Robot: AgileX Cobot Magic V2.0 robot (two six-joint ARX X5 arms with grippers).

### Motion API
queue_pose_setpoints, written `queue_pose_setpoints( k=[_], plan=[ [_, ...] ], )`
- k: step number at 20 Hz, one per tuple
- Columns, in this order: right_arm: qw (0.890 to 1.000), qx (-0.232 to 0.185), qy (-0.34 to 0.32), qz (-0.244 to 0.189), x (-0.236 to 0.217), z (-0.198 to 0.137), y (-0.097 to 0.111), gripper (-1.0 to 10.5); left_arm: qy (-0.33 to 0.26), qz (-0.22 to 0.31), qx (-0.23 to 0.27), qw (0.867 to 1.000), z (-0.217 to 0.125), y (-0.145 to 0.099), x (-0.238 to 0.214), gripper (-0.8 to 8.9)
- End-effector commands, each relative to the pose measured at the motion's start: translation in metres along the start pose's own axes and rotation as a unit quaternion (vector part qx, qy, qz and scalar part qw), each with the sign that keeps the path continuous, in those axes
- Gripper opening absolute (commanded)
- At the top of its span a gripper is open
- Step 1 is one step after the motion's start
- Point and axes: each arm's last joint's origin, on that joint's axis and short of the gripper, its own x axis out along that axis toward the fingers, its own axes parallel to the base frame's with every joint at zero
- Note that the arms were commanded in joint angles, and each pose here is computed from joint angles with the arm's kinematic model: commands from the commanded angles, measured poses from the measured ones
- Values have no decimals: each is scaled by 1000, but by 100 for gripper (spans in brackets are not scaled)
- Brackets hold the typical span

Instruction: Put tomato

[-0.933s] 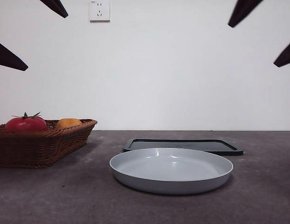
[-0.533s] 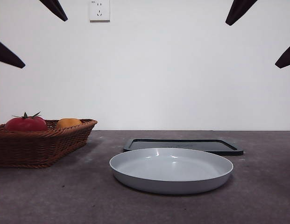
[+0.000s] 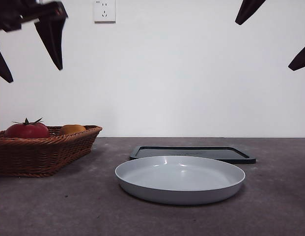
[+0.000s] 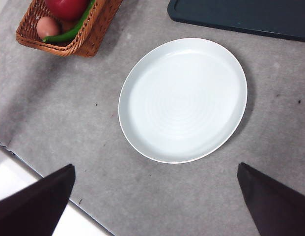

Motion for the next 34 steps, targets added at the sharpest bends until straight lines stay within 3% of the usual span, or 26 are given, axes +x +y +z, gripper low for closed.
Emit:
queue_pose_setpoints(
  k=[1,6,16,17,18,19,20,23,29,34],
  plan=[
    [1000,-1,-5,5,-2,4,3,566,9,14,-1,1000,18,7,15,716],
    [1000,-1,-5,7,-2,4,3,566,43,60,-11,997,33,32,58,716],
    [1000,-1,-4,7,-2,4,3,566,97,67,5,993,32,55,137,715],
    [1000,-1,-4,7,-2,4,3,566,97,67,9,993,32,55,138,675],
    [1000,-1,-4,7,-2,4,3,566,94,67,10,993,33,55,139,521],
    [1000,-1,-4,7,-2,4,3,566,96,67,10,993,32,56,138,302],
    [1000,-1,-4,7,-2,4,3,566,97,67,9,993,32,56,138,213],
    [1000,-1,-4,7,-2,4,3,566,90,67,11,994,42,53,123,214],
    [1000,-1,-5,6,-2,4,3,566,52,45,37,997,63,15,50,213],
    [999,-1,-19,-27,-2,5,2,566,73,-3,105,992,42,-62,43,214]
  ],
)
